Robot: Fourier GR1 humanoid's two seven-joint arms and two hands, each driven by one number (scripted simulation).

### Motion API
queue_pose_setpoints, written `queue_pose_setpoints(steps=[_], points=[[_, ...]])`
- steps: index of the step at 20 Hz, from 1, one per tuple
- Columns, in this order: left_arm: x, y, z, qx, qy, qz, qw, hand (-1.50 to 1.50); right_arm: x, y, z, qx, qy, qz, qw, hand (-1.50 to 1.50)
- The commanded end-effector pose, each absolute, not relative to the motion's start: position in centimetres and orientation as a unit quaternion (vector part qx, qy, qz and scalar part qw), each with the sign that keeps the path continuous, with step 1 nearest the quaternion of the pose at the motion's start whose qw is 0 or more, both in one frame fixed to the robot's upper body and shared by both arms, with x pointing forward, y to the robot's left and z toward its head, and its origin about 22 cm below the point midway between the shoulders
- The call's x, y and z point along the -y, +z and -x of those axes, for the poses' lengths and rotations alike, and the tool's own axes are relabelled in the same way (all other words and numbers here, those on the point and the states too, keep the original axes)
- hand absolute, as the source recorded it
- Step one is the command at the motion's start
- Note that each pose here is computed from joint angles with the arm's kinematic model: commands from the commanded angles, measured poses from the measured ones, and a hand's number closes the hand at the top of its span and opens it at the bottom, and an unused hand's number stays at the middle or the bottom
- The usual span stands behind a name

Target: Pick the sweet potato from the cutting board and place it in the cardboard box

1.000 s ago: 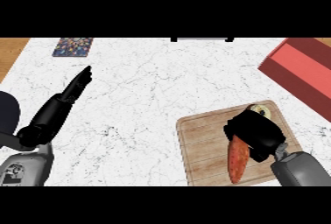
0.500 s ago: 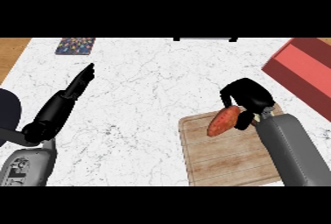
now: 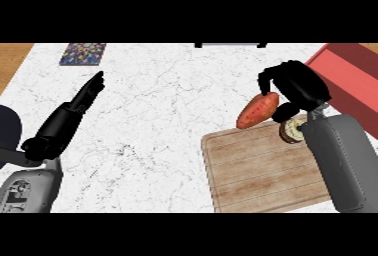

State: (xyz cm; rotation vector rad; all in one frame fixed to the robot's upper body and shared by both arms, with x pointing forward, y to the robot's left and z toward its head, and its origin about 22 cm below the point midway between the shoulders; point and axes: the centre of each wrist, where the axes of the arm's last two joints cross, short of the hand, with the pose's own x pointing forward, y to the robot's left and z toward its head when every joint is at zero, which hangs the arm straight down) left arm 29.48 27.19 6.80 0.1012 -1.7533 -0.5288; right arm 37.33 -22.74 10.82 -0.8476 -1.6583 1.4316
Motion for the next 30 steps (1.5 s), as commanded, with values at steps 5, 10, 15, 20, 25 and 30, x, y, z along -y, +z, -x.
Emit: queue_pose_setpoints(steps=[5, 10, 15, 20, 25, 30], points=[[-27.4, 7.6, -29.3, 0.759, -0.23, -0.054, 0.607, 0.0, 26.2, 17.2, -37.1, 0.687, 0.398, 0.418, 0.441, 1.5], [-26.5, 5.8, -28.5, 0.755, -0.234, -0.039, 0.611, 0.0, 29.8, 22.1, -37.6, 0.684, 0.277, 0.463, 0.491, 1.5], [-26.0, 6.6, -30.1, 0.756, -0.241, -0.042, 0.607, 0.0, 34.6, 23.5, -38.9, 0.658, 0.232, 0.49, 0.523, 1.5], [-26.8, 6.6, -29.2, 0.761, -0.234, -0.039, 0.604, 0.0, 39.9, 23.0, -39.3, 0.626, 0.228, 0.525, 0.53, 1.5], [-25.7, 6.9, -29.4, 0.763, -0.248, -0.031, 0.596, 0.0, 44.3, 21.5, -39.0, 0.542, 0.308, 0.534, 0.571, 1.5], [-26.1, 6.7, -29.0, 0.764, -0.238, -0.038, 0.599, 0.0, 47.9, 21.1, -37.7, 0.477, 0.353, 0.474, 0.651, 1.5]])
